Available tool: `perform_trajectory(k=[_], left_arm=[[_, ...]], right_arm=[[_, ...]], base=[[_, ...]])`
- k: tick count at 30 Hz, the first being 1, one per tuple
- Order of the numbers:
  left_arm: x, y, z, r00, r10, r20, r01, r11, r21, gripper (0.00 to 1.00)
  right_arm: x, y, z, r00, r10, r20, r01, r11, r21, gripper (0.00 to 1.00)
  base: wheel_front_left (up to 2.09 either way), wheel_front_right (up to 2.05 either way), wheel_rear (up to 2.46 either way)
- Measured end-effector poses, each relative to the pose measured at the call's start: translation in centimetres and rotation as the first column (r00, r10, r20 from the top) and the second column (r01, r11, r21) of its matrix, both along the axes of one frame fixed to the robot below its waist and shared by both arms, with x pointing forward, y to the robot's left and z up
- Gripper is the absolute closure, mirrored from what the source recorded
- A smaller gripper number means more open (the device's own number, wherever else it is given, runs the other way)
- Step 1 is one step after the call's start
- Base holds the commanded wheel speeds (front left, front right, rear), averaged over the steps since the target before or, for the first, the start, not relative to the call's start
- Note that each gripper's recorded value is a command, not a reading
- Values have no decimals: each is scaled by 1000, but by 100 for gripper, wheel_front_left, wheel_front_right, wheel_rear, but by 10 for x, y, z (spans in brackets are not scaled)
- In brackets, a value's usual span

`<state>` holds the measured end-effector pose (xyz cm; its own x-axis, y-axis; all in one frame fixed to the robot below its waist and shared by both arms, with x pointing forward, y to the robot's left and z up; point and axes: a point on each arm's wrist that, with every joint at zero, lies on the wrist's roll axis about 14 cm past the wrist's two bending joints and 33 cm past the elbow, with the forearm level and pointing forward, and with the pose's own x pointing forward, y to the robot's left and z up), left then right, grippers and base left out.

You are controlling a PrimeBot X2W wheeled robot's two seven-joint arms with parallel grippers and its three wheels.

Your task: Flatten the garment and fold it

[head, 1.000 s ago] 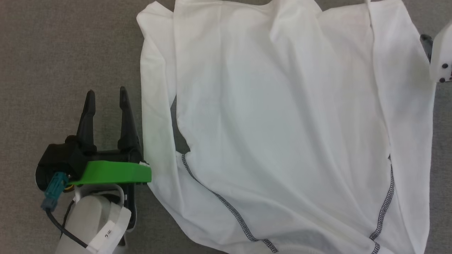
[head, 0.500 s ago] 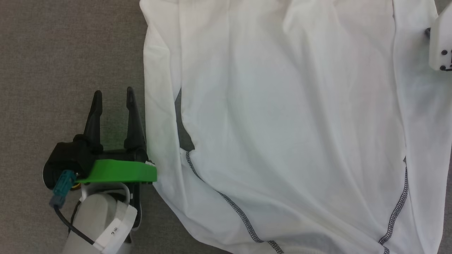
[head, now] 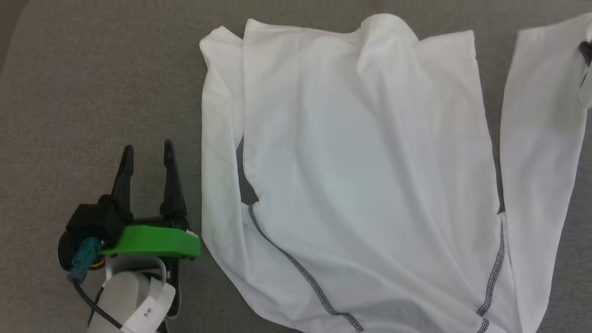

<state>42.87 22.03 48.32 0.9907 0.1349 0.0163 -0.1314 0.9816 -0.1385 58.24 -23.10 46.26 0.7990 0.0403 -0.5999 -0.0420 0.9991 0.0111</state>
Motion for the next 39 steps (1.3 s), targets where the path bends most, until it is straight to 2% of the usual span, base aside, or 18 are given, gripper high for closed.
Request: perform_trajectory(k=[4,8,12,16,22,26,32,39], left_arm=[[-14,2,9,1000,7,16,-7,1000,-5,0],[-28,3,23,999,12,46,-12,1000,-10,0],[-42,5,36,997,19,78,-18,1000,-18,0],[-55,8,47,994,30,104,-28,999,-24,0],[-69,13,59,990,50,134,-46,998,-34,0],[-75,18,59,989,69,134,-65,997,-36,0],[-78,23,56,989,86,123,-81,996,-42,0],[-78,26,49,990,96,100,-93,995,-42,0]], right_arm=[[-8,13,49,990,48,130,-51,999,19,100],[-27,45,99,959,163,231,-167,986,-3,100],[-58,86,128,918,294,268,-301,954,-17,100],[-93,128,134,870,417,265,-428,904,-18,100],[-139,191,115,794,569,214,-589,807,37,100],[-163,227,88,741,657,140,-670,739,79,100],[-195,261,39,673,739,23,-735,664,139,100],[-242,285,-14,564,818,-116,-789,575,218,100]], base=[[0,0,0],[0,0,0],[0,0,0],[0,0,0],[0,0,0],[0,0,0],[0,0,0],[0,0,0]])
